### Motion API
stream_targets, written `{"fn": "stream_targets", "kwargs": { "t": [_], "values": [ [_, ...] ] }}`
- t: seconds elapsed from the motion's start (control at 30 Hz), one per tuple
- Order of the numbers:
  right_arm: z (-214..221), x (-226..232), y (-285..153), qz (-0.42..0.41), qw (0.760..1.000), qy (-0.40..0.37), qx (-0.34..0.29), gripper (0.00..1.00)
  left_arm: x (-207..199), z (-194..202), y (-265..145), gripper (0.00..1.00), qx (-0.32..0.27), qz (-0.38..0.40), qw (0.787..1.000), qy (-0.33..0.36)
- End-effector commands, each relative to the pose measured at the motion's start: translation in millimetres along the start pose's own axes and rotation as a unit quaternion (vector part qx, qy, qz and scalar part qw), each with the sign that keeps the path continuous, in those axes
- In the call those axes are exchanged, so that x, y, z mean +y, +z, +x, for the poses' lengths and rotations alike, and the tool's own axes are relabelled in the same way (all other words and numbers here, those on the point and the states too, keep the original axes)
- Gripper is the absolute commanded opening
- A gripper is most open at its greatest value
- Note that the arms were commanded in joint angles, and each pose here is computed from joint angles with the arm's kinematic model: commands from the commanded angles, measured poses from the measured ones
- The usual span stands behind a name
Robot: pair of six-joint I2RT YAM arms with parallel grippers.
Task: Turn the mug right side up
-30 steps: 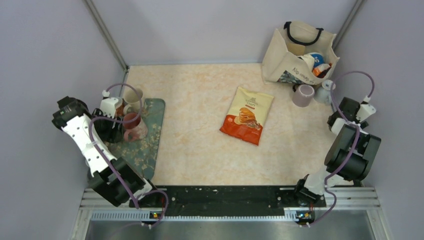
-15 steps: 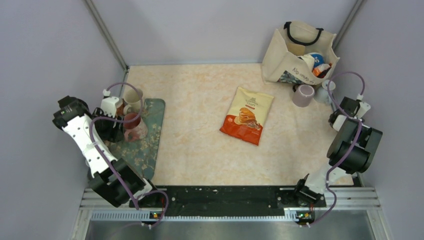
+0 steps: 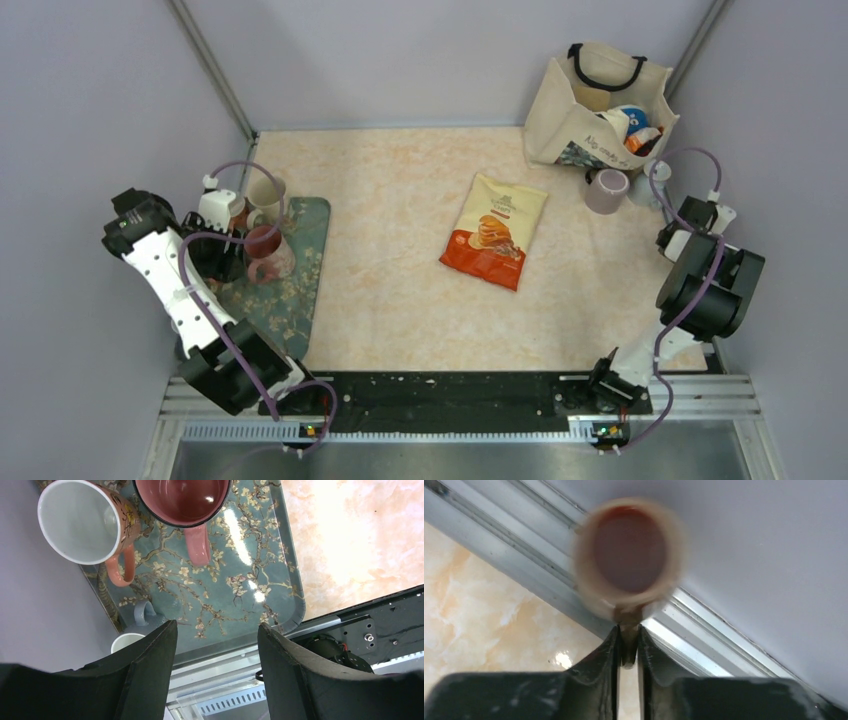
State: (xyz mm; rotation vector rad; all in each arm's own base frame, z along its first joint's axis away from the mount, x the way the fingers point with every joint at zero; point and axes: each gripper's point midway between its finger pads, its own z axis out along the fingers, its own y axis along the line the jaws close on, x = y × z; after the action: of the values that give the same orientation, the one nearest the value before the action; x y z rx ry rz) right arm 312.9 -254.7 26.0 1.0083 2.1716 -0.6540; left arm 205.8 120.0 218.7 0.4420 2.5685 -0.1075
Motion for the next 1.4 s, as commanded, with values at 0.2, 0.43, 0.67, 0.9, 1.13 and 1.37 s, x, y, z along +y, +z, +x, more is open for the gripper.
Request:
{"fn": "stream_targets", "kwargs": {
  "t": [0.2,0.43,0.67,0.9,1.13,1.37],
  "values": [
    [-29,0,-16,-0.019,0.998,0.022,-0.047,0.00,-6,-15,-15,0.65,-0.033,-0.010,0.999,0.026],
    [-56,2,-61,-0.068,0.989,0.091,-0.099,0.00,-13,-23,-17,0.65,-0.052,-0.005,0.998,0.030],
    [-78,8,-114,-0.143,0.965,0.159,-0.152,0.00,-27,-36,-19,0.67,-0.078,0.013,0.996,0.034],
    [-108,24,-172,-0.236,0.932,0.201,-0.186,0.00,-58,-74,-24,0.68,-0.137,0.069,0.988,0.024],
    [-142,87,-284,-0.371,0.883,0.128,-0.256,0.00,-103,-148,-44,0.71,-0.239,0.173,0.955,-0.022],
    [-137,168,-440,-0.608,0.745,0.139,-0.239,0.00,-140,-210,-93,0.75,-0.358,0.257,0.895,-0.065]
  ]
}}
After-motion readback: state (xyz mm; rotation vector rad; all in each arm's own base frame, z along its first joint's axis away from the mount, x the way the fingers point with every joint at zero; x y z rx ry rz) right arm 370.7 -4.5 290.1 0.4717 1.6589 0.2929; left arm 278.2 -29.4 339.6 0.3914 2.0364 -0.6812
